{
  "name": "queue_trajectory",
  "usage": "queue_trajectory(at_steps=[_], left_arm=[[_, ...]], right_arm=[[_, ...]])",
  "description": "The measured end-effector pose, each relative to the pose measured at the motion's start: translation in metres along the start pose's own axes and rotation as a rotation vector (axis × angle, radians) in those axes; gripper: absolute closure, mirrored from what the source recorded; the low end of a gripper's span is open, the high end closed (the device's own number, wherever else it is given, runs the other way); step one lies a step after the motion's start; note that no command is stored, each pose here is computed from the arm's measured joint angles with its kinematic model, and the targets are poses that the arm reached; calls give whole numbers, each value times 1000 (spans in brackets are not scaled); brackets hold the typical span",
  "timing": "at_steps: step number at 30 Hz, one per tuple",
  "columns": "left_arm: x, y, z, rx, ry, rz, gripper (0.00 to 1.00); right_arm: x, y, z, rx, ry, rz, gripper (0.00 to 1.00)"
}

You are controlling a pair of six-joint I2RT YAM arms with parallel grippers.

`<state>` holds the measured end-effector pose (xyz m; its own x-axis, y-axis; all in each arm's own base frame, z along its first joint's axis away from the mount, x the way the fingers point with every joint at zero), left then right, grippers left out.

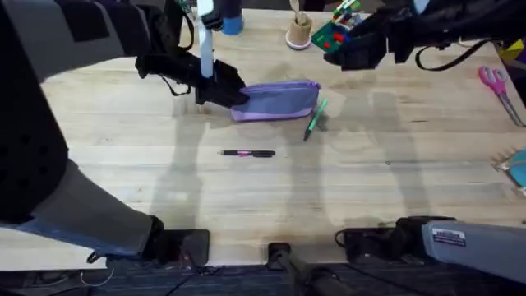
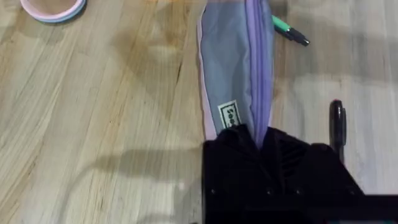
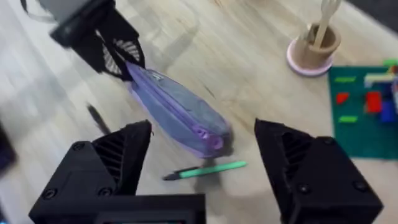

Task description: Unzip the bag, pick up the pens from the table one at a time and place them inside, then zip the bag closed.

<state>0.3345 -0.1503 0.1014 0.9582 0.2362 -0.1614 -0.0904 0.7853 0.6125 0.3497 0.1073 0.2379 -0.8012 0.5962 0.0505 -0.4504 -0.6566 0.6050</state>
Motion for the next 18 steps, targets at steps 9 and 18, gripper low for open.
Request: queue_trajectory(at_steps=[9,18], left_arm=[[0,0,0,0,0,0,958],[0,0,0,0,0,0,958]], right_arm=[[1,0,-1,2,-325,3,6],[1,0,0,1,-409,5,6]])
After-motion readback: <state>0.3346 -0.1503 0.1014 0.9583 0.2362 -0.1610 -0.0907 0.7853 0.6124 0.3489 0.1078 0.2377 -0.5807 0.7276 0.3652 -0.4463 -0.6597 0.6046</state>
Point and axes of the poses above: each hand's point on the last joint's axis, 136 mm out from that joint toward the fingers, its own y axis back along the fingers, its own x axis along the line the jaws close on, z = x × y, the point moved 1 cm from there along y, back along the fingers, and after that the axes turned 8 degrees about y, right-handed, at the moved point
